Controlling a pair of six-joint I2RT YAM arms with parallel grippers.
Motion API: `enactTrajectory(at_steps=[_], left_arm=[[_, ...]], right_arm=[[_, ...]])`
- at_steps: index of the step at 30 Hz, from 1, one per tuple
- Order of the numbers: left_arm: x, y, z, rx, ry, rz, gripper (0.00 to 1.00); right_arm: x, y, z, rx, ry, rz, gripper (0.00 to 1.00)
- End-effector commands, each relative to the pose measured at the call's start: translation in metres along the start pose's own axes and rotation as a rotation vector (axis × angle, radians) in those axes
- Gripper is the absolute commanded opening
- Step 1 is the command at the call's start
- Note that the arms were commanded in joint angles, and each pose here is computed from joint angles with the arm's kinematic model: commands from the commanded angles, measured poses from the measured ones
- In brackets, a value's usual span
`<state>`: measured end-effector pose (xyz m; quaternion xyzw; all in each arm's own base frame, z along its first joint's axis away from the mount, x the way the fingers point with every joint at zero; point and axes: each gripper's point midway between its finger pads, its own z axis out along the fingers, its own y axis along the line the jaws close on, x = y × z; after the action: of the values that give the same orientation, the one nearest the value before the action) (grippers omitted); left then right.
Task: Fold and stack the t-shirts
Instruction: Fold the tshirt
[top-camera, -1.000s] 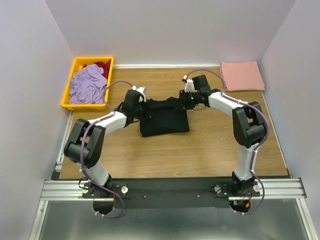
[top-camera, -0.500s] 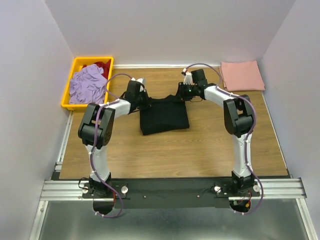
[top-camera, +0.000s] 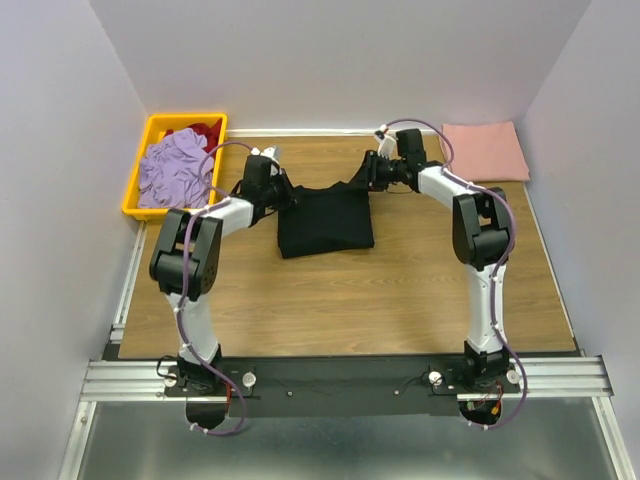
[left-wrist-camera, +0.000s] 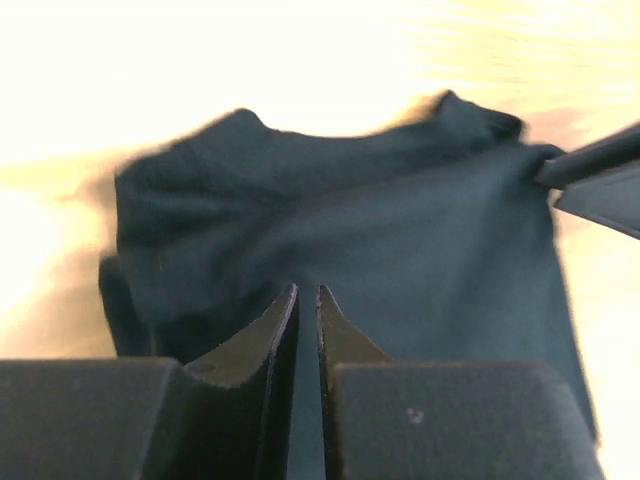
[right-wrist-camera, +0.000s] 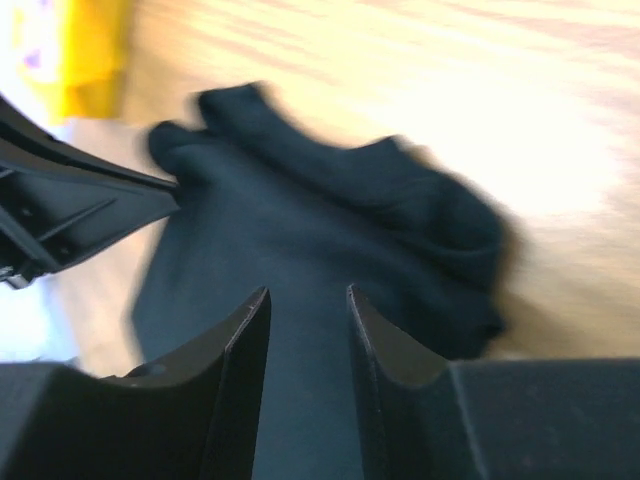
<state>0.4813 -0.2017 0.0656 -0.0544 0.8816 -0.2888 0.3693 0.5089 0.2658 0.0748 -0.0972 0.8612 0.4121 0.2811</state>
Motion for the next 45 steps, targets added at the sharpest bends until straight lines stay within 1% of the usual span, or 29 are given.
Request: enactTrajectory(at_steps=[1, 4, 6, 7, 8, 9, 11, 12, 13, 15, 16, 19, 20, 23, 28, 29, 31, 32, 34, 35, 36, 37, 38, 39, 40, 41, 42, 44, 45], left_arm=[[-0.032, -0.038, -0.037, 0.132, -0.145, -0.001, 0.19], [-0.021, -0.035, -0.035, 0.152, -0.13, -0.018, 0.19], [-0.007, -0.028, -0.023, 0.164, -0.09, -0.035, 0.19], [-0.009, -0.028, -0.019, 0.173, -0.096, -0.039, 0.19], [-0.001, -0.019, -0.009, 0.161, -0.072, -0.059, 0.19], [-0.006, -0.016, -0.005, 0.17, -0.074, -0.066, 0.19], [-0.001, -0.001, 0.008, 0.152, -0.052, -0.098, 0.18], [-0.002, 0.003, 0.012, 0.153, -0.048, -0.104, 0.18], [-0.012, 0.009, 0.015, 0.151, -0.065, -0.111, 0.18], [-0.008, 0.024, 0.025, 0.137, -0.045, -0.146, 0.18], [-0.014, 0.027, 0.026, 0.151, -0.046, -0.158, 0.18], [-0.008, 0.039, 0.034, 0.151, -0.016, -0.206, 0.18], [-0.005, 0.042, 0.035, 0.147, -0.009, -0.214, 0.18], [-0.003, 0.046, 0.033, 0.141, -0.009, -0.215, 0.18], [-0.006, 0.04, 0.026, 0.157, -0.015, -0.224, 0.18], [-0.013, 0.034, 0.02, 0.169, -0.029, -0.218, 0.18], [-0.016, 0.029, 0.012, 0.179, -0.041, -0.217, 0.18], [-0.025, 0.018, 0.003, 0.197, -0.062, -0.206, 0.18], [-0.025, 0.01, -0.007, 0.204, -0.072, -0.195, 0.18], [-0.035, -0.003, -0.019, 0.225, -0.099, -0.17, 0.18], [-0.036, -0.009, -0.024, 0.23, -0.106, -0.16, 0.18], [-0.037, -0.016, -0.029, 0.24, -0.111, -0.151, 0.18], [-0.026, -0.025, -0.032, 0.251, -0.091, -0.145, 0.18], [-0.027, -0.037, -0.04, 0.272, -0.097, -0.13, 0.18], [-0.013, -0.04, -0.042, 0.275, -0.068, -0.141, 0.18], [-0.005, -0.055, -0.047, 0.299, -0.054, -0.134, 0.18], [0.005, -0.06, -0.049, 0.305, -0.035, -0.138, 0.18], [0.031, -0.058, -0.05, 0.294, 0.015, -0.154, 0.18], [0.043, -0.061, -0.051, 0.3, 0.042, -0.157, 0.18]], right_arm=[[-0.01, 0.058, -0.02, -0.215, -0.018, 0.012, 0.44], [0.001, 0.058, -0.014, -0.272, 0.0, 0.036, 0.44], [0.008, 0.052, -0.007, -0.289, 0.02, 0.054, 0.44], [0.009, 0.049, -0.004, -0.295, 0.025, 0.059, 0.44], [0.02, 0.037, 0.006, -0.293, 0.053, 0.097, 0.44], [0.014, 0.036, 0.009, -0.305, 0.048, 0.093, 0.44], [0.016, 0.025, 0.018, -0.301, 0.053, 0.115, 0.43], [0.019, 0.009, 0.024, -0.289, 0.055, 0.15, 0.44], [0.011, 0.005, 0.026, -0.289, 0.039, 0.151, 0.44], [0.012, -0.015, 0.034, -0.274, 0.039, 0.213, 0.44], [-0.001, -0.023, 0.032, -0.274, 0.008, 0.219, 0.44], [0.0, -0.053, 0.037, -0.261, 0.002, 0.327, 0.44], [-0.005, -0.057, 0.035, -0.263, -0.004, 0.364, 0.44], [-0.005, -0.059, 0.031, -0.261, -0.007, 0.39, 0.44], [-0.027, -0.023, 0.002, -0.283, -0.047, 0.338, 0.49], [-0.041, -0.005, -0.012, -0.296, -0.073, 0.303, 0.5], [-0.043, 0.006, -0.023, -0.299, -0.082, 0.299, 0.51], [-0.043, 0.012, -0.027, -0.303, -0.083, 0.297, 0.51], [-0.039, 0.037, -0.039, -0.334, -0.075, 0.289, 0.52], [-0.041, 0.055, -0.048, -0.359, -0.076, 0.289, 0.52], [-0.031, 0.057, -0.045, -0.373, -0.056, 0.314, 0.52], [-0.035, 0.081, -0.053, -0.43, -0.081, 0.257, 0.52], [-0.017, 0.081, -0.052, -0.436, -0.057, 0.297, 0.52], [-0.012, 0.089, -0.054, -0.456, -0.042, 0.33, 0.52], [-0.005, 0.102, -0.055, -0.487, -0.03, 0.309, 0.52], [0.01, 0.1, -0.052, -0.485, -0.002, 0.327, 0.52], [0.023, 0.104, -0.049, -0.487, 0.022, 0.328, 0.52], [0.043, 0.096, -0.045, -0.468, 0.047, 0.358, 0.51], [0.068, 0.082, -0.043, -0.44, 0.073, 0.396, 0.51]])
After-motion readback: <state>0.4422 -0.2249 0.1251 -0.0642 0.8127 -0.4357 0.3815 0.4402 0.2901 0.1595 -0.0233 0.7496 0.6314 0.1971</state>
